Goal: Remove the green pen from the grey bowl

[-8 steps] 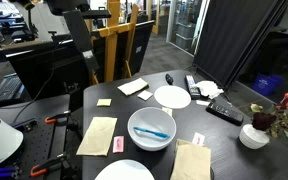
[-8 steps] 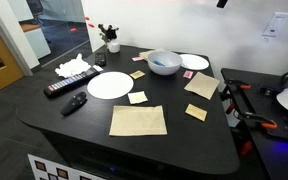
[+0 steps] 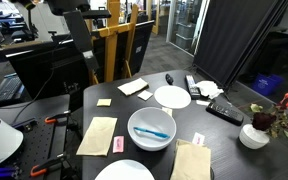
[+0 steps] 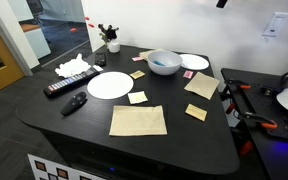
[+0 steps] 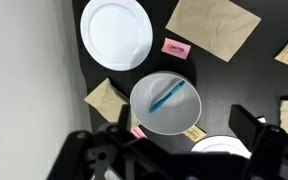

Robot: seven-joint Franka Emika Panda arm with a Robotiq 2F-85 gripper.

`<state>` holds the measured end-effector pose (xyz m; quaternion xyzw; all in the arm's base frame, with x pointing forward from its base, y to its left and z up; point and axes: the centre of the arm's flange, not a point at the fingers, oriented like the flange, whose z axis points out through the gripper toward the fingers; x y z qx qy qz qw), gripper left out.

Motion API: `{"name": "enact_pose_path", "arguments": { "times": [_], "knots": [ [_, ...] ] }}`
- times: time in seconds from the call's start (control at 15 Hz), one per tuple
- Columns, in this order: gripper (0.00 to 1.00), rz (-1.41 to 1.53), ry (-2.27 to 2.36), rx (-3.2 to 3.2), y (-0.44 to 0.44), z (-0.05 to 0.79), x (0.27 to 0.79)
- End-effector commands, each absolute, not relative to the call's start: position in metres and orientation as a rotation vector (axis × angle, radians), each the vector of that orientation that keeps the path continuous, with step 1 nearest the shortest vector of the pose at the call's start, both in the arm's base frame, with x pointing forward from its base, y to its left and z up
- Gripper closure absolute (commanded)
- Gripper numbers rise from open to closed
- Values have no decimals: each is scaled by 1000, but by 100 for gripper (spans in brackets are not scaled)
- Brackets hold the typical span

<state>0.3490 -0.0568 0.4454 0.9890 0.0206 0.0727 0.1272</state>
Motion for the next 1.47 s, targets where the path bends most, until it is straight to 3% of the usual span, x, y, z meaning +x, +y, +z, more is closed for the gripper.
{"name": "enact_pose_path", "arguments": {
  "times": [0.0,0.6,1.4],
  "knots": [
    [0,220,-141,2897,-56,449,370],
    [0,311,-750,2890,-81,427,430],
    [0,365,-1051,2858,-112,342,491]
  ]
}}
